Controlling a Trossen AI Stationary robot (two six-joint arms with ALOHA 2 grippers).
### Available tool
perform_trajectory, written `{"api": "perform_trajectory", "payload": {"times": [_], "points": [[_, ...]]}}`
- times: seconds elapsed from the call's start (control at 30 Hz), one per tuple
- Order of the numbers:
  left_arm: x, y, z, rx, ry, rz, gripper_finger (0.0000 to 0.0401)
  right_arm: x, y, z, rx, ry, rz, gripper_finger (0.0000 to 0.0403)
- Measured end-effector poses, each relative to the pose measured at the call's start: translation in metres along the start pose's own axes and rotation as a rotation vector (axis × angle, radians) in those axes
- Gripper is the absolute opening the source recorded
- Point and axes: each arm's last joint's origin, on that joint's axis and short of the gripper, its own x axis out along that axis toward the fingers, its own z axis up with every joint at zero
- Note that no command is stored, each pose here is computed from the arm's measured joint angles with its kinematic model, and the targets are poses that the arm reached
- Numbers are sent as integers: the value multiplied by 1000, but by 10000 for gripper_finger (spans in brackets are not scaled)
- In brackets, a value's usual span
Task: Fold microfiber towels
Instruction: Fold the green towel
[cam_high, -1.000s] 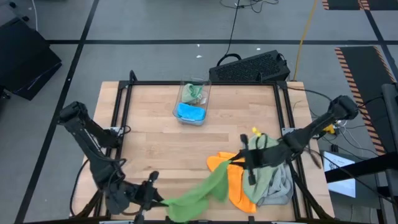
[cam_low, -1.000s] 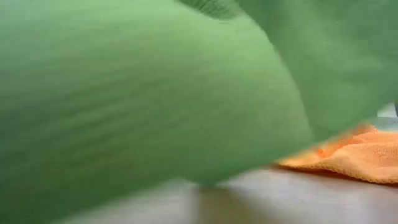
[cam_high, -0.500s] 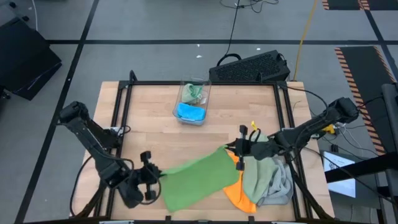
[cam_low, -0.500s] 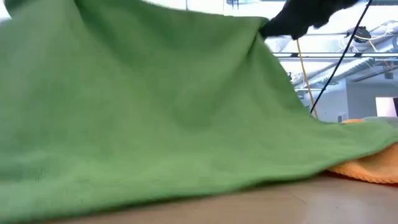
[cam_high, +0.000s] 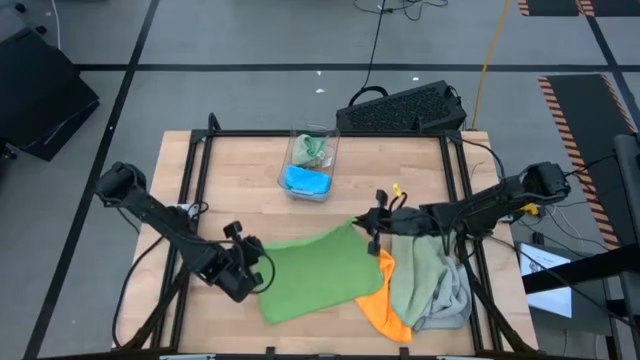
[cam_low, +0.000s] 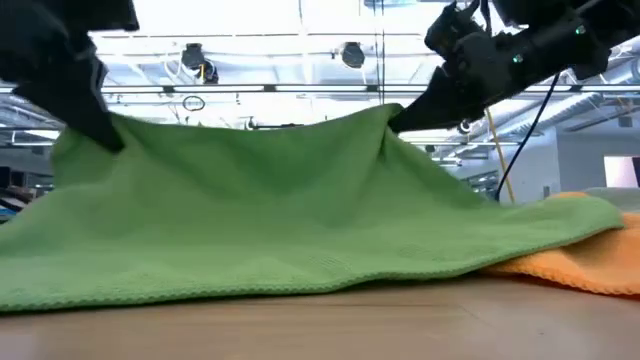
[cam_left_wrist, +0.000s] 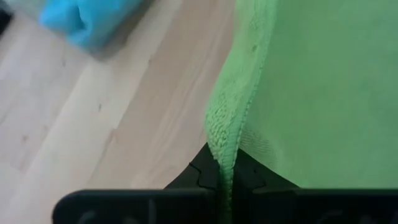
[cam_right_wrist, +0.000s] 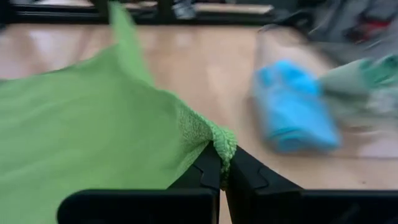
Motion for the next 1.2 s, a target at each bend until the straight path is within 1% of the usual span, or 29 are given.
{"api": "perform_trajectory", "payload": {"times": [0.07, 0.13, 0.23, 0.3, 0.47, 0.57, 0.63, 0.67, 0.8, 0.9, 0.97, 1.2], "points": [[3, 3, -2, -12, 26, 11, 4, 1, -1, -1, 35, 22, 68, 1], [7, 8, -5, -12, 46, 50, 5, 2, -4, 0, 46, 20, 94, 1], [12, 16, -3, -27, 29, 124, 12, 6, -17, 5, 24, -22, 50, 1], [13, 19, 0, -42, 29, 136, 12, 7, -24, 5, 15, -26, 22, 1], [10, 15, 7, -67, 63, 82, 5, 3, -31, 3, 20, 32, 13, 1], [10, 11, 6, -73, 92, 23, 14, -1, -29, 0, 33, 85, 102, 2], [9, 9, 5, -52, 110, 3, 18, -2, -27, -2, 24, 117, 168, 2], [9, 9, 5, -47, 110, 2, 19, -2, -26, -3, 20, 129, 186, 2], [11, 9, 4, -49, 86, 8, 20, -2, -26, -6, 13, 149, 182, 2], [13, 9, -2, -25, 96, 8, 21, -2, -26, -6, 12, 152, 181, 2], [13, 9, -6, -25, 76, 21, 21, -2, -26, -6, 12, 152, 180, 2], [15, 9, -21, 47, 72, 39, 23, -2, -26, -7, -4, 158, 180, 2]]}}
